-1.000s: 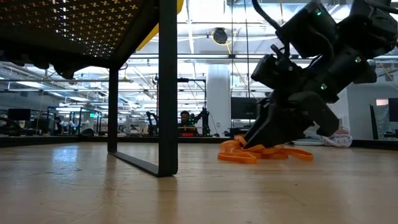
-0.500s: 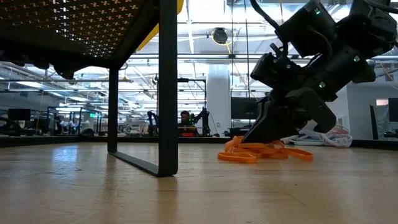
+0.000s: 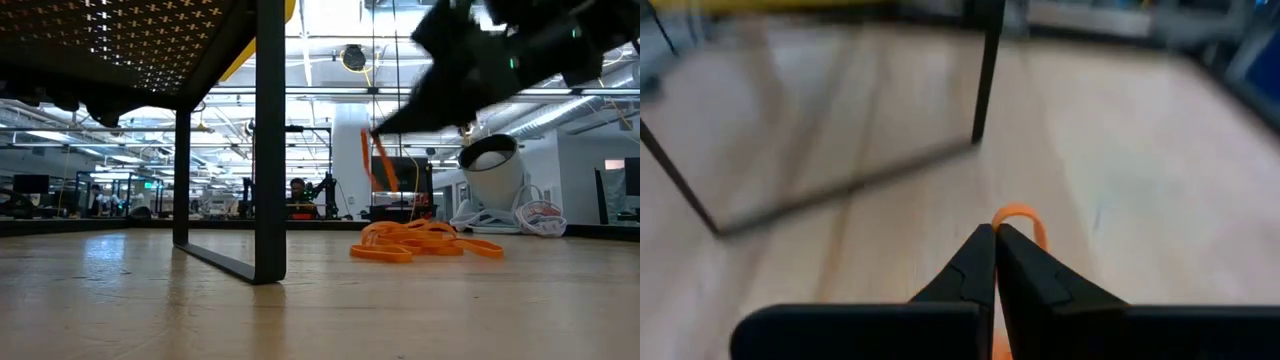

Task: Pick & Place Office Desk Supplies
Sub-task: Put the orange rubber band into the right yellow bin on the shelf

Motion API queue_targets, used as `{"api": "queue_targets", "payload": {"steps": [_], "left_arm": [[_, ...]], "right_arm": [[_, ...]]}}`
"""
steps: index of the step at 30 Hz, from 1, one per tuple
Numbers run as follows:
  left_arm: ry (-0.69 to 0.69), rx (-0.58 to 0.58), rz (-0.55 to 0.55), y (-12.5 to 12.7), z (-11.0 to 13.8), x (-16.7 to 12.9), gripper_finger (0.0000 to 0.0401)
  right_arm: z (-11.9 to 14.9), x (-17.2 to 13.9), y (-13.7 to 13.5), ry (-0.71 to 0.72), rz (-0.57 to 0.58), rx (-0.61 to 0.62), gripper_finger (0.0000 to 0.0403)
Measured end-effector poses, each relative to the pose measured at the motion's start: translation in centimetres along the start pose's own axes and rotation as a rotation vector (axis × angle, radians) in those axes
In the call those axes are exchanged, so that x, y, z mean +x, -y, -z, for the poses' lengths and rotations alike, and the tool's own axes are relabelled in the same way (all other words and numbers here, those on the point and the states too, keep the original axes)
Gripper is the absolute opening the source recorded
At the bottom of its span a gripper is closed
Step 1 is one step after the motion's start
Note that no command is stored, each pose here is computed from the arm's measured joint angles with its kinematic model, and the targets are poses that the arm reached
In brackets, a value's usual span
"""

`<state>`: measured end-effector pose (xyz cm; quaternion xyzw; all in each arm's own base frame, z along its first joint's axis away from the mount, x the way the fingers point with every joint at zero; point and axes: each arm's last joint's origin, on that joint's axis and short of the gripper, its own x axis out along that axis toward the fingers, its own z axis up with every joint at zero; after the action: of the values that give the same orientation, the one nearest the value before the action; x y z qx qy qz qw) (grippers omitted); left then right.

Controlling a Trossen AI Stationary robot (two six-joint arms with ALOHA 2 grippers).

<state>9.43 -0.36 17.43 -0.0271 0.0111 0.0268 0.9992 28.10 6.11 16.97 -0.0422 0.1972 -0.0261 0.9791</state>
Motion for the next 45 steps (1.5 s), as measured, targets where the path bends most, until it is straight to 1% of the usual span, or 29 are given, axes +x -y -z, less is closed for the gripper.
{"api": "queue_targets", "payload": {"steps": [7,10,12,15,20,24,27,32,35,40,45], "left_arm": [[0.0,0.0,0.0,0.0,0.0,0.0,0.0255],[-0.001,0.0,0.0,0.0,0.0,0.0,0.0255],[0.0,0.0,0.0,0.0,0.0,0.0,0.0255],[0.0,0.0,0.0,0.0,0.0,0.0,0.0255],[0.0,0.0,0.0,0.0,0.0,0.0,0.0255],[0.0,0.0,0.0,0.0,0.0,0.0,0.0255],[0.0,0.0,0.0,0.0,0.0,0.0,0.0255],[-0.001,0.0,0.0,0.0,0.0,0.0,0.0255],[-0.001,0.0,0.0,0.0,0.0,0.0,0.0255],[0.0,0.0,0.0,0.0,0.0,0.0,0.0255],[0.0,0.0,0.0,0.0,0.0,0.0,0.0255]], "right_arm": [[-4.0,-2.1,0.5,0.284,-0.012,-0.018,0.0001],[-5.1,-2.6,0.6,0.39,-0.072,-0.021,0.0001],[-6.1,-2.6,0.6,0.432,-0.112,-0.023,0.0001],[-7.8,-2.6,0.4,0.452,-0.174,-0.055,0.0],[-11.1,-2.6,0.0,0.44,-0.224,-0.101,0.0],[-13.2,-2.9,-0.3,0.491,-0.311,-0.119,0.0],[-13.7,-2.0,-0.7,0.491,-0.355,-0.129,0.0],[-14.2,0.4,-1.4,0.467,-0.361,-0.13,0.0],[-14.7,1.7,-2.0,0.462,-0.43,-0.136,0.0],[-15.6,3.3,-2.8,0.476,-0.493,-0.145,0.0],[-15.1,4.7,-3.2,0.438,-0.524,-0.126,0.0]]}}
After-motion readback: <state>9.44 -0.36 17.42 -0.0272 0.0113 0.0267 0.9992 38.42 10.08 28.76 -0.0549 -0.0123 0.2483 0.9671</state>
